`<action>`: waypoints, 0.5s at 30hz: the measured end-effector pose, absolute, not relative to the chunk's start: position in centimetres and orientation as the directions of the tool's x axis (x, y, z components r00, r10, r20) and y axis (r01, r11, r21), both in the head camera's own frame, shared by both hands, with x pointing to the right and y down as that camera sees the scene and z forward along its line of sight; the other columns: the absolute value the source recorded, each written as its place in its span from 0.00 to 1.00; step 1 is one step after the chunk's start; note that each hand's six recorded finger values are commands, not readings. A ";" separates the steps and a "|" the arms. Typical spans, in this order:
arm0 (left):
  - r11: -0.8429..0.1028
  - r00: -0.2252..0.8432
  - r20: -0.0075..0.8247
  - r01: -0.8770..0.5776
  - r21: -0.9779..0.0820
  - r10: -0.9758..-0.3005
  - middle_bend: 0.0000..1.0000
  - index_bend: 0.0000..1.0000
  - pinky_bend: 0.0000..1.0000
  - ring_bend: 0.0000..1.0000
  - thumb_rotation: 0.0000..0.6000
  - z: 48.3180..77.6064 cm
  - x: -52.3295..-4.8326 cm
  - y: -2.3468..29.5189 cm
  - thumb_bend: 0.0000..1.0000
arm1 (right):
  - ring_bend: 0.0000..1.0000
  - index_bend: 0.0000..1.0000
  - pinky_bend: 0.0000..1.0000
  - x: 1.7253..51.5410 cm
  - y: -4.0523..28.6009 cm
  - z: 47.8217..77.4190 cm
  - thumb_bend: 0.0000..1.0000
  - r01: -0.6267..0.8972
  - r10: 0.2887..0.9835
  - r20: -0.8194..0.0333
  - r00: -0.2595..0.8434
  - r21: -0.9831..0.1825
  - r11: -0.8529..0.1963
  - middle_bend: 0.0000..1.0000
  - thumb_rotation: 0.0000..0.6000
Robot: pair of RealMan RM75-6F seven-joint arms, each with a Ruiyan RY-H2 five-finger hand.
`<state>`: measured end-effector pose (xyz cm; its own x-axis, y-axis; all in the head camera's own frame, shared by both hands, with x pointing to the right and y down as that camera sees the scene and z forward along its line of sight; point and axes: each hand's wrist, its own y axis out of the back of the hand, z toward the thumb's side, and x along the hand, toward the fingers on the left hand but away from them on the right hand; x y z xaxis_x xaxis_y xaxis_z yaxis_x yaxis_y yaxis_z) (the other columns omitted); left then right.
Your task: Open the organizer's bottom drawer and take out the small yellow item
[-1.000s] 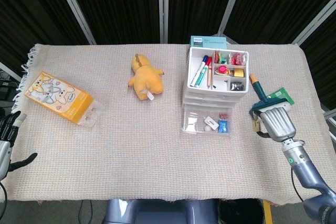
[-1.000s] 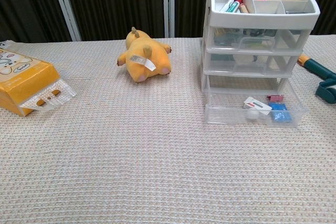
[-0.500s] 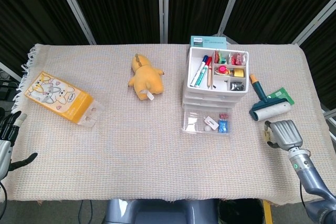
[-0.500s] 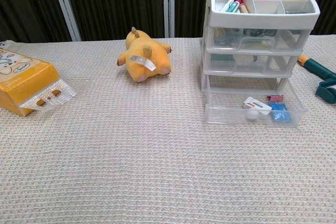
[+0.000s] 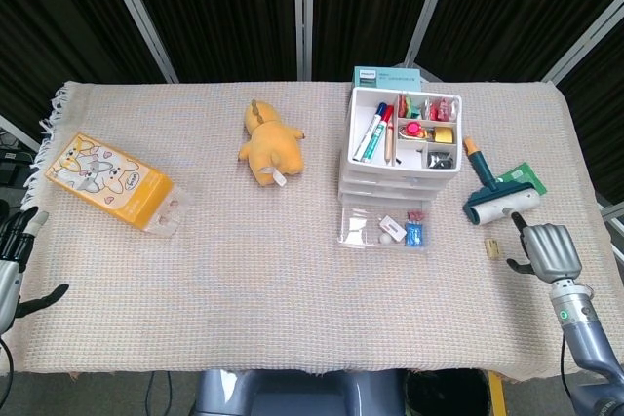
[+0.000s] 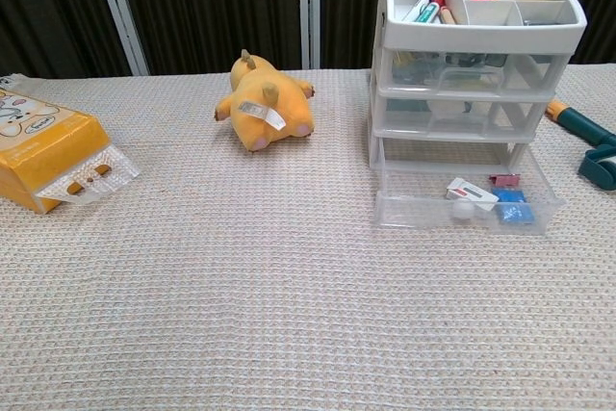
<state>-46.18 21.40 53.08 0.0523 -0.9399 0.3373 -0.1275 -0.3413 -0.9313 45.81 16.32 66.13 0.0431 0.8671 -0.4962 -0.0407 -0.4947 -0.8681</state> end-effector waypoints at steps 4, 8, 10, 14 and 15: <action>-0.352 0.048 0.349 -0.111 -0.929 -0.936 0.00 0.00 0.00 0.00 1.00 53.5 -46.2 21.5 0.02 | 0.19 0.14 0.23 45.8 16.6 63.5 0.08 0.031 0.930 -0.367 0.037 -0.929 -0.368 0.19 1.00; -0.362 0.043 0.360 -0.094 -0.927 -0.932 0.00 0.00 0.00 0.00 1.00 53.8 -46.1 21.7 0.02 | 0.01 0.01 0.02 45.5 17.3 60.8 0.06 0.073 0.969 -0.244 0.045 -0.966 -0.247 0.01 1.00; -0.365 0.041 0.362 -0.085 -0.927 -0.931 0.00 0.00 0.00 0.00 1.00 54.0 -46.1 21.8 0.02 | 0.00 0.00 0.00 45.0 17.7 59.5 0.04 0.093 0.977 -0.204 0.057 -0.974 -0.208 0.00 1.00; -0.366 0.037 0.364 -0.063 -0.928 -0.931 0.00 0.00 0.00 0.00 1.00 54.3 -46.1 21.9 0.02 | 0.00 0.00 0.00 44.1 18.7 58.3 0.02 0.124 0.974 -0.212 0.077 -0.968 -0.220 0.00 1.00; -0.368 0.036 0.366 -0.059 -0.928 -0.930 0.00 0.00 0.00 0.00 1.00 54.5 -46.2 21.9 0.02 | 0.00 0.00 0.00 44.0 18.9 58.1 0.02 0.125 0.972 -0.220 0.080 -0.966 -0.229 0.00 1.00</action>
